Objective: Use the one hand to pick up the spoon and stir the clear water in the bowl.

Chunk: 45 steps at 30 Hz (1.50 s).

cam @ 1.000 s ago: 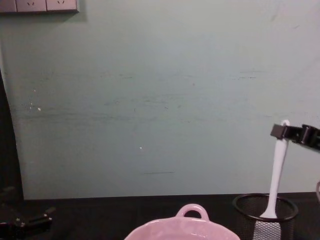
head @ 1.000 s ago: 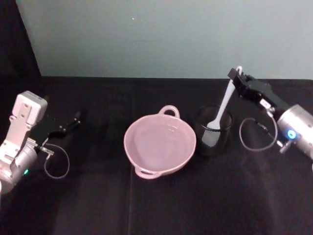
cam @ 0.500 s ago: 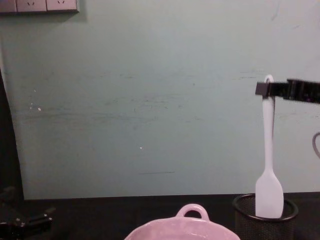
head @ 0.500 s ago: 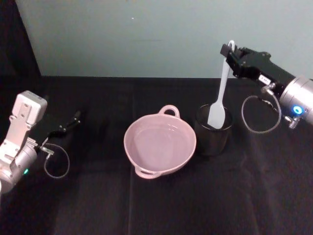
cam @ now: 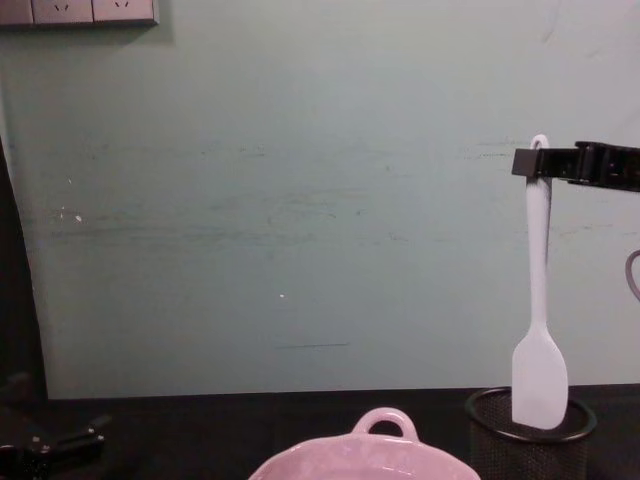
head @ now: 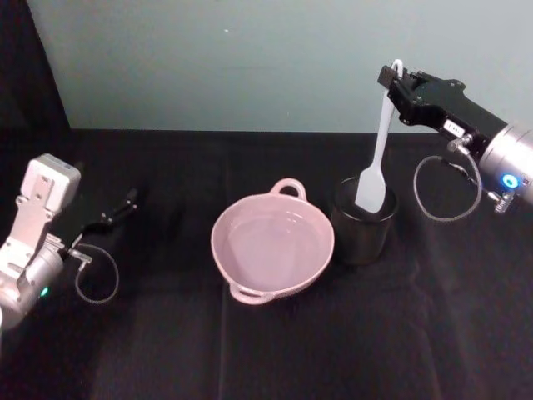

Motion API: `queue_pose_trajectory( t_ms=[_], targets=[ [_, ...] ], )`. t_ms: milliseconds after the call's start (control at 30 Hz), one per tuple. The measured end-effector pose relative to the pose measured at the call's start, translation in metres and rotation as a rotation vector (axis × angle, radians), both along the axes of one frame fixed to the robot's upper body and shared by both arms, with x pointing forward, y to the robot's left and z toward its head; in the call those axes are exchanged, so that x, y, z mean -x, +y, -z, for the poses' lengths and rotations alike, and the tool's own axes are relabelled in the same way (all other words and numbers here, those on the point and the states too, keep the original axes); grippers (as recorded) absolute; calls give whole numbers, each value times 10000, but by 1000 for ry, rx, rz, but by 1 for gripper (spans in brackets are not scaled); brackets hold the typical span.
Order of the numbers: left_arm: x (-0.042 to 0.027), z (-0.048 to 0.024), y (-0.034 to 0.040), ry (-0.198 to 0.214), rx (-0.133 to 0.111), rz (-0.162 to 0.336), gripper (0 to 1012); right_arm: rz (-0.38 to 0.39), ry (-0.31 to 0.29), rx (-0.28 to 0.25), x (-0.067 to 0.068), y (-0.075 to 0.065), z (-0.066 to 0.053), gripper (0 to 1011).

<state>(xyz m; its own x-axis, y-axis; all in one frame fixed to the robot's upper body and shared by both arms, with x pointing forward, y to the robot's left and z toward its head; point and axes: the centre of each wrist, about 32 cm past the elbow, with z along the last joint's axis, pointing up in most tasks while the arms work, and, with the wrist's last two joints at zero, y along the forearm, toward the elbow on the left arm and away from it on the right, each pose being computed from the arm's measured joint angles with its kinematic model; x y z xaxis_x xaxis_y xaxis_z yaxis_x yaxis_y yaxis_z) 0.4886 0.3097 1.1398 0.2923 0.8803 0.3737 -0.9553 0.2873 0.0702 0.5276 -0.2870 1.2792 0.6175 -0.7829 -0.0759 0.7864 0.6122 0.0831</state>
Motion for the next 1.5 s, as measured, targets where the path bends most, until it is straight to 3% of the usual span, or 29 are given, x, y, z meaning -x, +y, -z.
queue_pose_trajectory(
  t_ms=[267,500,700,833,1033,1200,1333,1500],
  targets=[
    [0,0,0,0,0,0,1011,-1,3,-2,-2,0,9,113],
    [0,0,0,0,0,0,1011,1,-29,-17,56,-1,-32,113],
    [0,0,0,0,0,0,1011,-75,-73,0,17,221,-144,113],
    [0,0,0,0,0,0,1011,-139,-76,9,-56,416,-133,113],
    [0,0,0,0,0,0,1011,-199,-63,14,-124,587,-4,113],
    [0,0,0,0,0,0,1011,-243,-57,11,-162,699,233,113],
    [0,0,0,0,0,0,1011,-272,-52,8,-142,740,469,113],
    [0,0,0,0,0,0,1011,-303,-45,-4,-91,773,683,113]
  ],
)
